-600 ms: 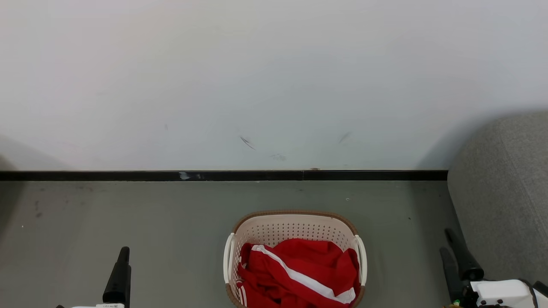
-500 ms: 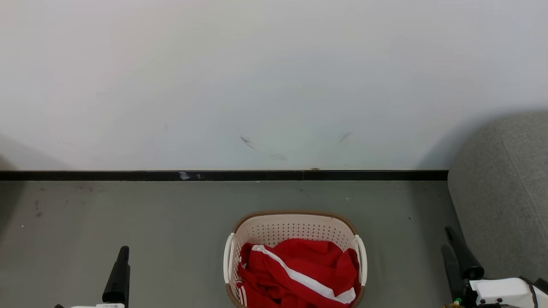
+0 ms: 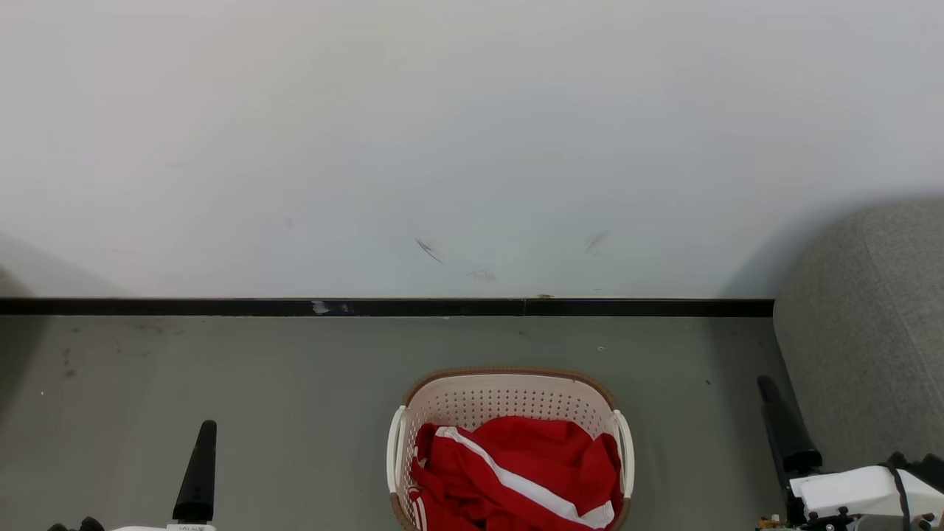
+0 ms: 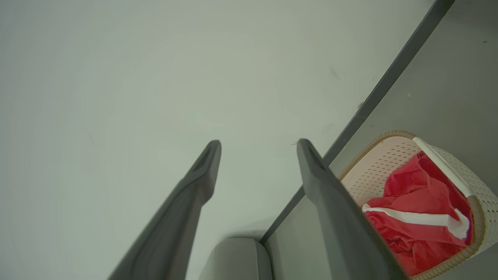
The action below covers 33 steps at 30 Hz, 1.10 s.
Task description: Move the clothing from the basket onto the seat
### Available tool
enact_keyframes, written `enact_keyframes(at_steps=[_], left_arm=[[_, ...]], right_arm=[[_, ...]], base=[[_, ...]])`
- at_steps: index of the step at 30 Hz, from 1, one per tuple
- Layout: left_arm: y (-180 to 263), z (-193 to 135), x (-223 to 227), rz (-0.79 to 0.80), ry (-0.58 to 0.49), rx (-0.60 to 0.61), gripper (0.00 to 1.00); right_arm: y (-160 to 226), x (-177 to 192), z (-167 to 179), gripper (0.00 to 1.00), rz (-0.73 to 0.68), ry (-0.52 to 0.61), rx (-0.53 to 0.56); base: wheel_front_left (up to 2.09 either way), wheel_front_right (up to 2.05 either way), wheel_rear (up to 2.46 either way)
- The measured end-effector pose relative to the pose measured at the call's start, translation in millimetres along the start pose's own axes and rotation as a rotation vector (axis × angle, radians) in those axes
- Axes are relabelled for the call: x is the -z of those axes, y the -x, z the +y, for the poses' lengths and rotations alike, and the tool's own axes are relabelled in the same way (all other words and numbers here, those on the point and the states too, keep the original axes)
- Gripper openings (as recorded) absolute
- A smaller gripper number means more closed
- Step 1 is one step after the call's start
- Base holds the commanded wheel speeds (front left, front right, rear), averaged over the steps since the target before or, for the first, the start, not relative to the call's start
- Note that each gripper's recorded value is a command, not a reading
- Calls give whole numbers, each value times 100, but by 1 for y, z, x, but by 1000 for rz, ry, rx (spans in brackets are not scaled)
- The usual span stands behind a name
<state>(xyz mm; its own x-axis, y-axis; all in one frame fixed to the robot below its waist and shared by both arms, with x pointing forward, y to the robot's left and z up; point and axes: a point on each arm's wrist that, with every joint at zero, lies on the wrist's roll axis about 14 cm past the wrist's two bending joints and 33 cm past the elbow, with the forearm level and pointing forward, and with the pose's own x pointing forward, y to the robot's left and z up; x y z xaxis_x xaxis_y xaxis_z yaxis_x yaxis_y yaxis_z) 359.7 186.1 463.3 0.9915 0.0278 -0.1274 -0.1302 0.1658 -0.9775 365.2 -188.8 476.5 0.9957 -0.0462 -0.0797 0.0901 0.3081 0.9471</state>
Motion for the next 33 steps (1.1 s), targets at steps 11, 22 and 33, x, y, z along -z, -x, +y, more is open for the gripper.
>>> enact_keyframes(at_steps=[11,22,33], left_arm=[[7,-1,-8,-13,-159,16,100],[10,-8,-17,-28,-340,51,100],[10,-13,-24,-33,-571,83,100]], right_arm=[[1,1,21,100,-9,203,-76],[3,6,38,100,3,453,-155],[4,12,46,100,6,697,-213]], base=[[0,0,0],[0,0,0],[0,0,0]])
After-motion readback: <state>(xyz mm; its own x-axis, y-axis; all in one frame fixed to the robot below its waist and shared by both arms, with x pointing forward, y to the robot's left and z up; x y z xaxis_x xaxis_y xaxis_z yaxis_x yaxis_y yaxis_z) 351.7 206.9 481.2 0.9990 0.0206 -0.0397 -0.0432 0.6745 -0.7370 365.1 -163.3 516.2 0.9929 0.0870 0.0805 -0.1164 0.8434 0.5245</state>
